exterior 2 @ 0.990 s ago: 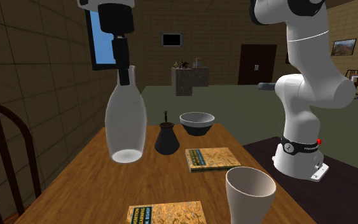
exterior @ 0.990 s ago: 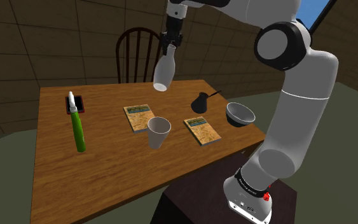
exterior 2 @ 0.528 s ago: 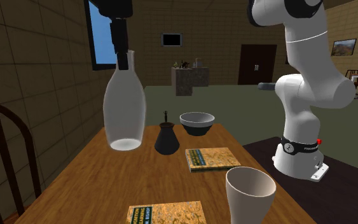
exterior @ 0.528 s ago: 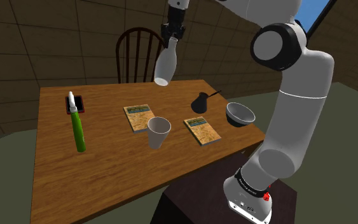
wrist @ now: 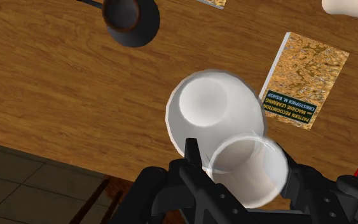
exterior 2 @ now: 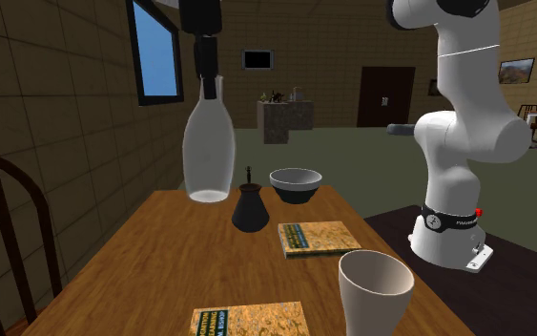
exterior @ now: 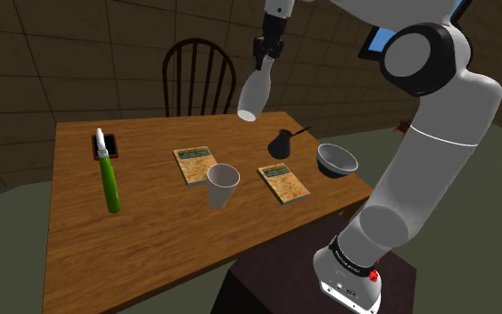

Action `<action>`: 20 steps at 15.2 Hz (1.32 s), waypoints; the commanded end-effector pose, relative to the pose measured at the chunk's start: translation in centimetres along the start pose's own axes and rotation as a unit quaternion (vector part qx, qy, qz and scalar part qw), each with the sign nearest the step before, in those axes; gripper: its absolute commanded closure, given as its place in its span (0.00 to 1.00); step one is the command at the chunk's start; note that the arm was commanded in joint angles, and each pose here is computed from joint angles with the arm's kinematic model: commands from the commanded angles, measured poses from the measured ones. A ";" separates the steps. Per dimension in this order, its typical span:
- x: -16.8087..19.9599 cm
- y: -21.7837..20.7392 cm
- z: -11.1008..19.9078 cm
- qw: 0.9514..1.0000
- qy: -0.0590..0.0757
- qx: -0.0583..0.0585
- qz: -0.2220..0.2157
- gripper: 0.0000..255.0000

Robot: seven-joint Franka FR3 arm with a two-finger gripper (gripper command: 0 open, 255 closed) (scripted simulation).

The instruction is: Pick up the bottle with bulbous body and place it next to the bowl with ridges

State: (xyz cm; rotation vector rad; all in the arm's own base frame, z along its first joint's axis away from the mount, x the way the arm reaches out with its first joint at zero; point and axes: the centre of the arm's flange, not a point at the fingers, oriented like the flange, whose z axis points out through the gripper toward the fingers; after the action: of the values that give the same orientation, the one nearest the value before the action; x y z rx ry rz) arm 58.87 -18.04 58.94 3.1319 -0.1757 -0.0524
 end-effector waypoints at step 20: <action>-14.3 23.7 0.9 1.000 0.000 0.000 -0.001 1.00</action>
State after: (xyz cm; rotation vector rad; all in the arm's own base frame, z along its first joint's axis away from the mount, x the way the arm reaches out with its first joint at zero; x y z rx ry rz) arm 42.92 -39.07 58.57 3.1323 -0.1768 -0.0527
